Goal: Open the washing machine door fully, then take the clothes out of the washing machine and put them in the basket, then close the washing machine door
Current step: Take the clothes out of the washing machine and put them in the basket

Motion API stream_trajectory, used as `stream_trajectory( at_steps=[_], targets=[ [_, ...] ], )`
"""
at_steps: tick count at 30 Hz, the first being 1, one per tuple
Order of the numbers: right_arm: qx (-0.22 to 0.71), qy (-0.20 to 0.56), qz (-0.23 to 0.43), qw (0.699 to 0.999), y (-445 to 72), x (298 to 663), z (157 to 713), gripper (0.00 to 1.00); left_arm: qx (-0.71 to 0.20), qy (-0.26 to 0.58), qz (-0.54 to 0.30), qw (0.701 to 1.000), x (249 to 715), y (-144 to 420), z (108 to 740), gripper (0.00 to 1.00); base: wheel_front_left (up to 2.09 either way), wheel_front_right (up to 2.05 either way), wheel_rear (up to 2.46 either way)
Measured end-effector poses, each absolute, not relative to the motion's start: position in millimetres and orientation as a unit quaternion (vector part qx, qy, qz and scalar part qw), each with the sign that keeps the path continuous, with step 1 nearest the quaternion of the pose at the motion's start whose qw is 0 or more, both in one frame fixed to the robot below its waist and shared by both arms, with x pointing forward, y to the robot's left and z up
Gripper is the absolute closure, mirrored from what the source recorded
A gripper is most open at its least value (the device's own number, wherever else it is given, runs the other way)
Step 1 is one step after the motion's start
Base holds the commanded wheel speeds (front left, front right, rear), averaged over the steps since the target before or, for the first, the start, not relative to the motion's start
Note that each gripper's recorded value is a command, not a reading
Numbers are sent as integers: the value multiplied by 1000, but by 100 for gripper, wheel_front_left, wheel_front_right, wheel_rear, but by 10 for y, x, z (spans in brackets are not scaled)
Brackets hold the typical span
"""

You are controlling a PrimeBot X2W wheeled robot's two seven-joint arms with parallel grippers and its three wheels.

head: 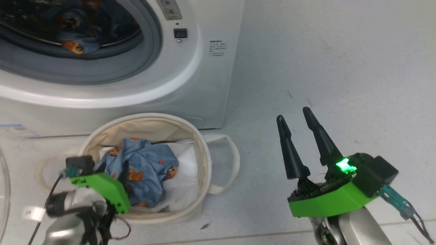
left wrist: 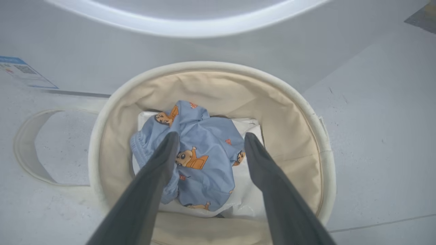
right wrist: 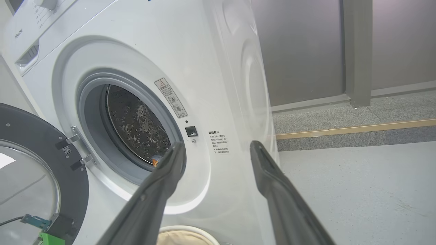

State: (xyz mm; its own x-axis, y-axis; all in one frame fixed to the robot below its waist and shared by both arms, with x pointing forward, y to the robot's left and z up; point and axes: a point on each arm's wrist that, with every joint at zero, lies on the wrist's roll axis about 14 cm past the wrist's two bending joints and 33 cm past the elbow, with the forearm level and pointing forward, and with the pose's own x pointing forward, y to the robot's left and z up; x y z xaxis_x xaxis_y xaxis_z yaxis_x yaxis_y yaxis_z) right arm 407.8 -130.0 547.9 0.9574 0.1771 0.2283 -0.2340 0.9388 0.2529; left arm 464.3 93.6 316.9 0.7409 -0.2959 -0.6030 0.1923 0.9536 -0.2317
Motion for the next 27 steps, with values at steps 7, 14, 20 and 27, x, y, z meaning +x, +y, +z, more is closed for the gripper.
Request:
stream_trajectory(
  at_steps=[7,14,20,27],
  targets=[
    [140,-91,138,976,-1065,4108,5430,0,-142,208,-150,956,5087,882,3984,0,0,0,0],
    [141,-88,173,971,-826,4187,5431,0,-126,67,-170,975,5110,1044,4804,0,0,0,0],
    [135,-71,185,971,-726,4231,5341,0,-91,2,-182,979,4722,1106,5100,0,0,0,0],
    [118,-56,178,975,-759,4288,5251,0,-95,-27,-146,984,4403,1355,5230,0,0,0,0]
  ],
)
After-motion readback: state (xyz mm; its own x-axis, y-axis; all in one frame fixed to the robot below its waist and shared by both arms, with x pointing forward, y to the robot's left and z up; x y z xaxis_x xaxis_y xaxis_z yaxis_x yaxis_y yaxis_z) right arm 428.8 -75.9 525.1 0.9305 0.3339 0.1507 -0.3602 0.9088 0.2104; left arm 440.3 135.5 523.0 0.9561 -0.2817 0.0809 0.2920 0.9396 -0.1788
